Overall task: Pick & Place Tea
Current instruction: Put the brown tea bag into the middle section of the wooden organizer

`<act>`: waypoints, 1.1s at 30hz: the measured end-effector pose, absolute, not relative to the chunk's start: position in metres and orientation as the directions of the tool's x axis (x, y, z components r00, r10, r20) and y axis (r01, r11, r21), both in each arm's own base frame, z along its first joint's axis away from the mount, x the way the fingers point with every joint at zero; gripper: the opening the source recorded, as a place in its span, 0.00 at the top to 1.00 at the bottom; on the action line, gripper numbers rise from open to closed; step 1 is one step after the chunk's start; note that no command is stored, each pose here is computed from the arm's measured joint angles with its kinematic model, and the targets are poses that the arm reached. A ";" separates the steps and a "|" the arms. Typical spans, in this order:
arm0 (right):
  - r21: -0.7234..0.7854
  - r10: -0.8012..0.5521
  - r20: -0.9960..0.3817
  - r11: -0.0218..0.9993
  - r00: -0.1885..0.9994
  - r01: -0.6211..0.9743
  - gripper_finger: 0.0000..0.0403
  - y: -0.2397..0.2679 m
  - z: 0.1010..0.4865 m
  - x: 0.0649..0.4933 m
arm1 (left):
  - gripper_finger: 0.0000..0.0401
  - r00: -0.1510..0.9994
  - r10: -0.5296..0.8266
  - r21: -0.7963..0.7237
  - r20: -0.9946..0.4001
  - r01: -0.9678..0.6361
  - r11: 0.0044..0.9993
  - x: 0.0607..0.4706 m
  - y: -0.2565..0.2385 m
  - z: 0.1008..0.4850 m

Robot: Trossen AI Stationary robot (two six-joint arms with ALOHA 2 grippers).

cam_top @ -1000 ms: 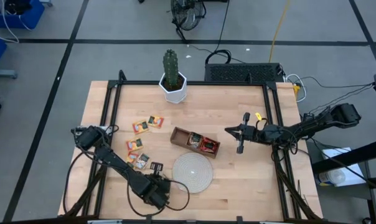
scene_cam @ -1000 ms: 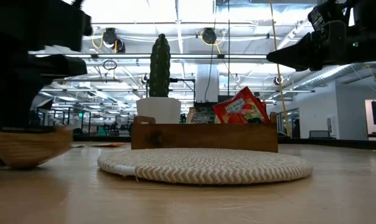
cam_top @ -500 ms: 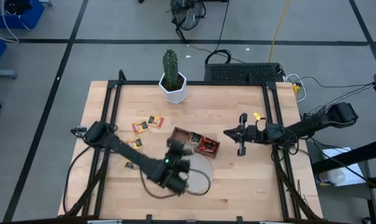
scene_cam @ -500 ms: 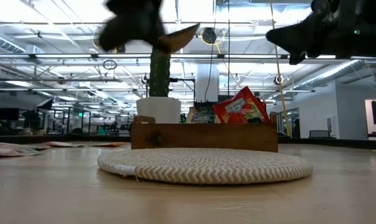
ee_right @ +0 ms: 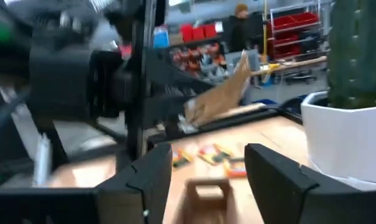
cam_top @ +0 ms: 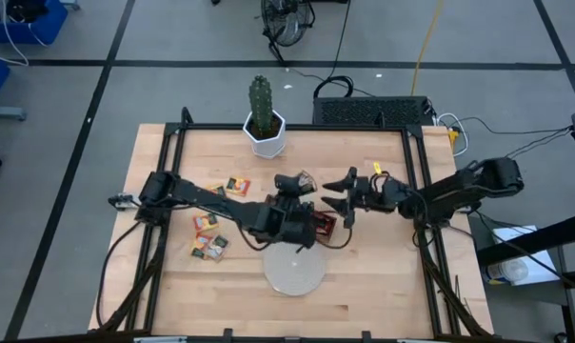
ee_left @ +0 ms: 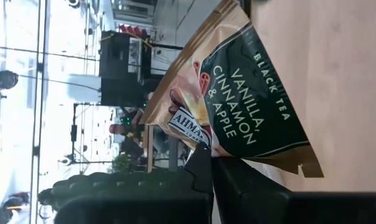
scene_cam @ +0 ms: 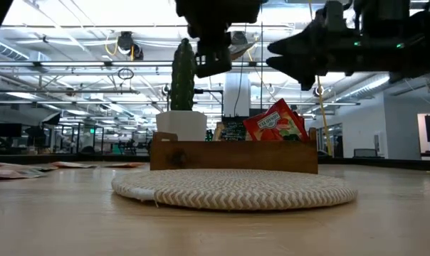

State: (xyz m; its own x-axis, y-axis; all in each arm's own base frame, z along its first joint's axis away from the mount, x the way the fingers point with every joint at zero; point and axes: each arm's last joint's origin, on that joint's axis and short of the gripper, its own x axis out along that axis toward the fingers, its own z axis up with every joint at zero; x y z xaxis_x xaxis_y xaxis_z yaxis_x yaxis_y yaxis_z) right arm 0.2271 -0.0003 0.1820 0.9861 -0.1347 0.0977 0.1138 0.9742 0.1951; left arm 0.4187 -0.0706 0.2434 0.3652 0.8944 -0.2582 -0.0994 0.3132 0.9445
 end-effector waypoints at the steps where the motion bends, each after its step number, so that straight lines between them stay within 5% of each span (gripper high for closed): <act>1: 0.227 -0.124 0.117 0.969 0.985 0.096 0.52 -0.004 0.182 0.228 | 1.00 0.369 0.894 0.943 -0.254 -0.112 0.314 0.421 -0.069 0.245; 16: 0.317 -0.072 0.261 0.948 0.963 -0.015 0.56 -0.013 0.188 0.239 | 1.00 0.403 0.875 0.912 -0.268 -0.188 0.365 0.436 -0.050 0.253; 33: 0.251 -0.097 0.205 0.967 0.974 0.043 0.66 -0.018 0.194 0.254 | 1.00 0.384 0.894 0.932 -0.232 -0.177 0.318 0.433 -0.056 0.254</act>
